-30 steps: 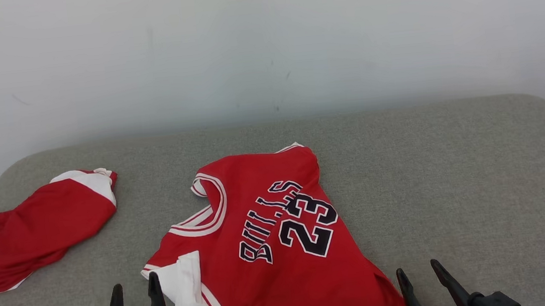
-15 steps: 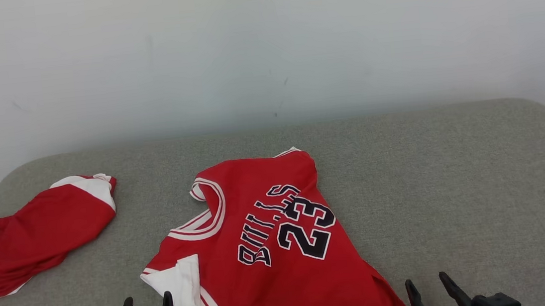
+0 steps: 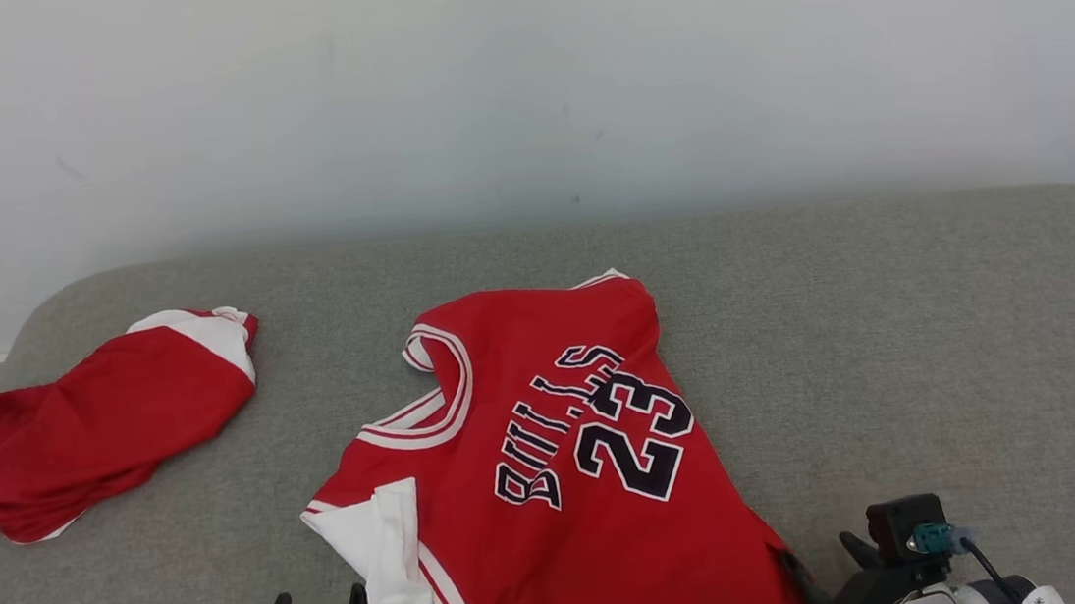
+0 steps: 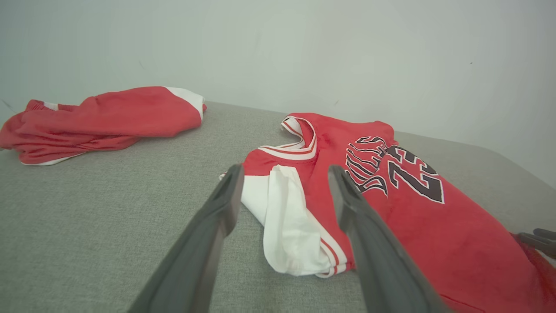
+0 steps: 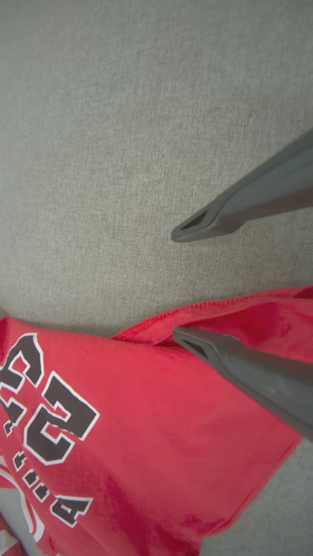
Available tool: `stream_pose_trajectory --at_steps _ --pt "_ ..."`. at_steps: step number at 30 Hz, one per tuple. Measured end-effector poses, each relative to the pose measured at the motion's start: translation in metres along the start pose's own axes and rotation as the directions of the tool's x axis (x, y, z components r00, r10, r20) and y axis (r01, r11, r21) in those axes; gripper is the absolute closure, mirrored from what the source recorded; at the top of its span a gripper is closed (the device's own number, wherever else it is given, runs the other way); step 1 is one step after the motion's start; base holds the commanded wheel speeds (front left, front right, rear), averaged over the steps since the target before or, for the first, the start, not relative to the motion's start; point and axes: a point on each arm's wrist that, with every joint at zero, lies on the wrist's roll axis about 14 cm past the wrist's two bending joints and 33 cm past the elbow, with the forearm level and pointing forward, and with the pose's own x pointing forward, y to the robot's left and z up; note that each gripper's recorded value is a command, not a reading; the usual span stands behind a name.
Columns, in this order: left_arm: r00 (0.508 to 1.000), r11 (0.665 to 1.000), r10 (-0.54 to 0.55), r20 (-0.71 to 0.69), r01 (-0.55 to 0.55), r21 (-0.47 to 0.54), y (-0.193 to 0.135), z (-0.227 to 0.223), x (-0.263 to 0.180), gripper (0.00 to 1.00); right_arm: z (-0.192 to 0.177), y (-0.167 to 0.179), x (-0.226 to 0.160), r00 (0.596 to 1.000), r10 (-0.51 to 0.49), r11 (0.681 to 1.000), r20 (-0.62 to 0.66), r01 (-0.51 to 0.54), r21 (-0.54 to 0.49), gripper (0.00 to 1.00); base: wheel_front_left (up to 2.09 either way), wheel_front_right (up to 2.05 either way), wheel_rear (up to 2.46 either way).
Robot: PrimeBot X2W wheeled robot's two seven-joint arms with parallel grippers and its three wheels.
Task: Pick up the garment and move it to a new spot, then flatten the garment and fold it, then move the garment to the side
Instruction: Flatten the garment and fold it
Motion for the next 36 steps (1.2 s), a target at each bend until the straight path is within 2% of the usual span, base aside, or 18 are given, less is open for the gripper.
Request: stream_pose_trajectory --at_steps 10,11,12,13,14,17,20,25,33,36 --pt "0.999 0.999 0.032 -0.011 -0.032 -0.001 0.01 -0.003 -0.003 0.0 -0.026 0.021 0.013 0.991 0.065 0.998 -0.114 -0.064 0.014 0.0 0.0 0.0 0.0" --pt "0.999 0.999 0.033 -0.014 -0.033 0.0 0.01 -0.004 -0.003 0.0 -0.027 0.021 0.014 0.991 0.064 0.998 -0.12 -0.062 0.017 0.14 0.0 0.0 0.0" --pt "0.999 0.999 0.033 -0.016 -0.033 0.0 0.01 -0.005 -0.003 0.0 -0.026 0.02 0.015 0.99 0.063 0.998 -0.122 -0.061 0.025 0.34 0.0 0.0 0.0" --pt "0.999 0.999 0.033 -0.018 -0.033 0.0 0.01 -0.005 -0.003 0.0 -0.025 0.019 0.017 0.991 0.061 0.998 -0.122 -0.057 0.03 0.92 0.0 0.0 0.0" --pt "0.999 0.999 0.032 -0.019 -0.032 0.0 0.01 -0.006 -0.003 0.0 -0.021 0.016 0.019 0.992 0.055 0.998 -0.116 -0.051 0.037 1.0 0.0 0.0 0.0" --pt "0.999 1.0 0.028 -0.026 -0.028 0.0 0.008 -0.008 -0.002 0.0 -0.001 0.006 0.027 0.997 0.032 0.998 -0.068 -0.029 0.05 1.0 0.0 0.0 0.0" --pt "0.999 1.0 0.022 -0.029 -0.022 0.0 0.006 -0.009 0.001 0.0 0.036 -0.013 0.034 1.0 -0.011 1.0 0.028 0.01 0.018 1.0 0.0 0.0 0.0" --pt "1.0 1.0 0.002 -0.03 -0.002 -0.004 0.0 -0.009 0.006 0.0 0.095 -0.051 0.034 0.978 -0.1 0.995 0.181 0.103 -0.012 1.0 0.0 0.0 0.0" --pt "0.999 0.999 -0.03 -0.029 0.03 -0.028 -0.015 -0.009 0.016 0.0 0.129 -0.107 0.029 0.944 -0.237 0.971 0.232 0.226 0.072 1.0 0.0 0.0 0.0" --pt "0.998 0.999 -0.042 -0.039 0.04 -0.031 -0.02 -0.013 0.02 0.0 0.124 -0.128 0.031 0.935 -0.289 0.956 0.205 0.272 0.106 1.0 0.0 0.0 0.0"
